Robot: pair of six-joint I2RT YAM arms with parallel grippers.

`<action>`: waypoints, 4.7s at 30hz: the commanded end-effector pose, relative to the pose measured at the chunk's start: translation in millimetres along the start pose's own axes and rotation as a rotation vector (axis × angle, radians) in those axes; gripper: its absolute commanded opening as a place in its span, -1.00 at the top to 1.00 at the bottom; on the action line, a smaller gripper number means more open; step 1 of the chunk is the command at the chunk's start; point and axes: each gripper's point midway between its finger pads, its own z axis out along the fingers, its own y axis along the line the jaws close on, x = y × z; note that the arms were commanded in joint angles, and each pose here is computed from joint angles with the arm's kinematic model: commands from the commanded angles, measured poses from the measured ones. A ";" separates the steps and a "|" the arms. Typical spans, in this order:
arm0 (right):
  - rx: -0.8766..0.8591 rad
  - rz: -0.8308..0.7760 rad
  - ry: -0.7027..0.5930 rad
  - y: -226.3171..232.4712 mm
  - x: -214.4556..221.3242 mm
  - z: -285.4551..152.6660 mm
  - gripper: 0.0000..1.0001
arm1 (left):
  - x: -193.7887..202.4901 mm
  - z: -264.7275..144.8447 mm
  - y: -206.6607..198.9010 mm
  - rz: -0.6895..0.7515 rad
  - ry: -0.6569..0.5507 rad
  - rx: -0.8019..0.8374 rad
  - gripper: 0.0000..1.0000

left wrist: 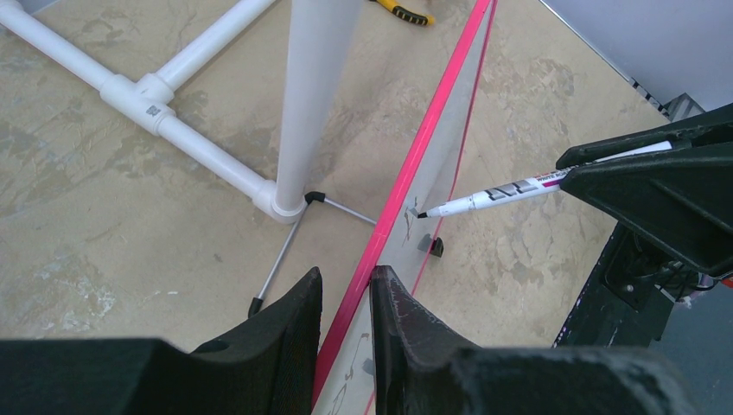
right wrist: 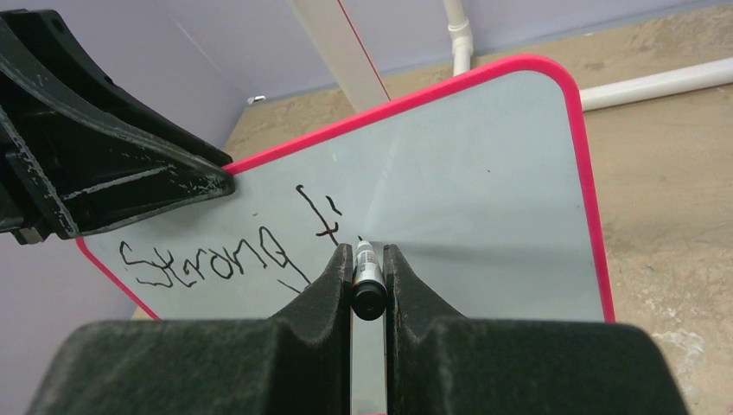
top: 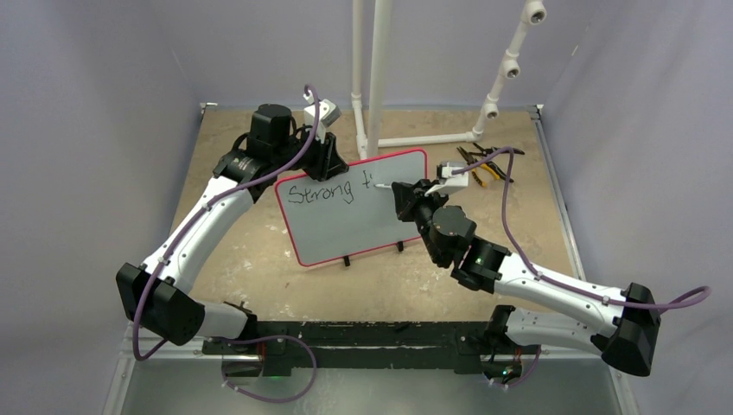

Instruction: Write a sentence on the whiteboard

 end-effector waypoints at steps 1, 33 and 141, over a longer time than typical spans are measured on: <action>0.001 0.026 0.005 -0.4 1.5 -1.8 1.00 | 7.5 -5.4 -1.1 -0.018 0.025 -0.015 1.00; 0.005 0.057 -0.142 11.8 -44.4 4.0 1.00 | 11.5 -3.7 -0.4 -0.020 0.029 -0.013 1.00; 0.075 0.069 -0.152 -15.1 -49.3 -0.5 1.00 | 17.6 -0.1 -0.1 -0.029 0.053 -0.002 1.00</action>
